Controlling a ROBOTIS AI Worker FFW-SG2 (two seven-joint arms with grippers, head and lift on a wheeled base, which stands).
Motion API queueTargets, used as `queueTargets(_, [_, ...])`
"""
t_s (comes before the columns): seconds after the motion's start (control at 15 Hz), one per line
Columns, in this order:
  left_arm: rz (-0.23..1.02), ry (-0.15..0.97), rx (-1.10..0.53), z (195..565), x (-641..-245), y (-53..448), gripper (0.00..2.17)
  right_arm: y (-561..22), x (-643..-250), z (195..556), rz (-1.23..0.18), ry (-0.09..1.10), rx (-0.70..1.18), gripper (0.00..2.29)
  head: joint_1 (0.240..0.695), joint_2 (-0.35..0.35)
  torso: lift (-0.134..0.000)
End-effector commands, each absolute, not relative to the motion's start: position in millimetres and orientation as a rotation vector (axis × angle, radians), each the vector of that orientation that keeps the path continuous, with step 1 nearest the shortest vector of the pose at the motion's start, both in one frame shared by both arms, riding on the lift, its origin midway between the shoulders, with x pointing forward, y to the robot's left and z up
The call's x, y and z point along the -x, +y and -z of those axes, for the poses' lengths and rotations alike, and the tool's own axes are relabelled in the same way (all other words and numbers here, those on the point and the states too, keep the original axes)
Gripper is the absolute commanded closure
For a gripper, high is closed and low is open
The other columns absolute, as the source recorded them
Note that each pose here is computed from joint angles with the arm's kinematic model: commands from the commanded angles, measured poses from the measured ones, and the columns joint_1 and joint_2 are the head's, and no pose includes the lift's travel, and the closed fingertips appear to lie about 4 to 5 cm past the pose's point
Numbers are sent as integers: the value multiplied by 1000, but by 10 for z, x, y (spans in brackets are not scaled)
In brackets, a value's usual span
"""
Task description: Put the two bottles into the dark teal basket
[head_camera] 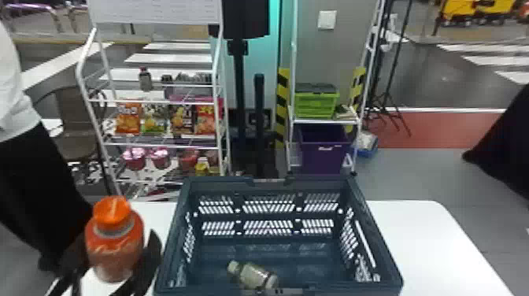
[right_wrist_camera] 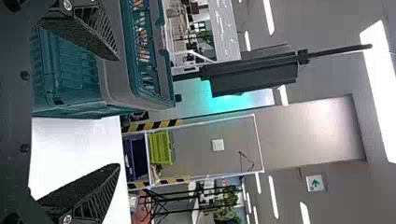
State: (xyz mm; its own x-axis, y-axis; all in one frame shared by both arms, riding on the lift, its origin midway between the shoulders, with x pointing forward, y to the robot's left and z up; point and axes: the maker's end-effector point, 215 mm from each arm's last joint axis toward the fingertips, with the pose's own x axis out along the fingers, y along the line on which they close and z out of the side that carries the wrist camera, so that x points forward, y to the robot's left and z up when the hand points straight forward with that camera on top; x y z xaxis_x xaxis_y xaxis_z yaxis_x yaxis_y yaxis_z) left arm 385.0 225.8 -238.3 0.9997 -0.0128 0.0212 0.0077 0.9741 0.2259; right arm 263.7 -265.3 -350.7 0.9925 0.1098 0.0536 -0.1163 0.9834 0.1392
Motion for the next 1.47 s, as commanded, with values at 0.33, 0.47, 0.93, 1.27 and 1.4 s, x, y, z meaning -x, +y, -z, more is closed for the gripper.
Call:
queueTargets(0.33, [293,306,-359,2797,-4717,1278,2148,-2746,-2502,3595,-104,-32,-120,76,499,0,0])
queueTargets(0.47, [366,370,-391,2956,-4920,1068,2148,-2745,-2459,3614,-113,-30,-114,80,499,0,0])
queueTargets(0.93, [626,716,-477,3637,-5309,688,2148,-2874,-2348,3686,-109,-12,-89,83,499,0,0])
queueTargets(1.27, [761,882,-521,4062,-5324,310,2148,-2959,-2299,3680,-98,-24,-82,83,499,0,0])
queueTargets(1.4, [785,953,-527,4280,-5258,259,2148,-2966,-2290,3692,-96,-23,-83,87,499,0,0])
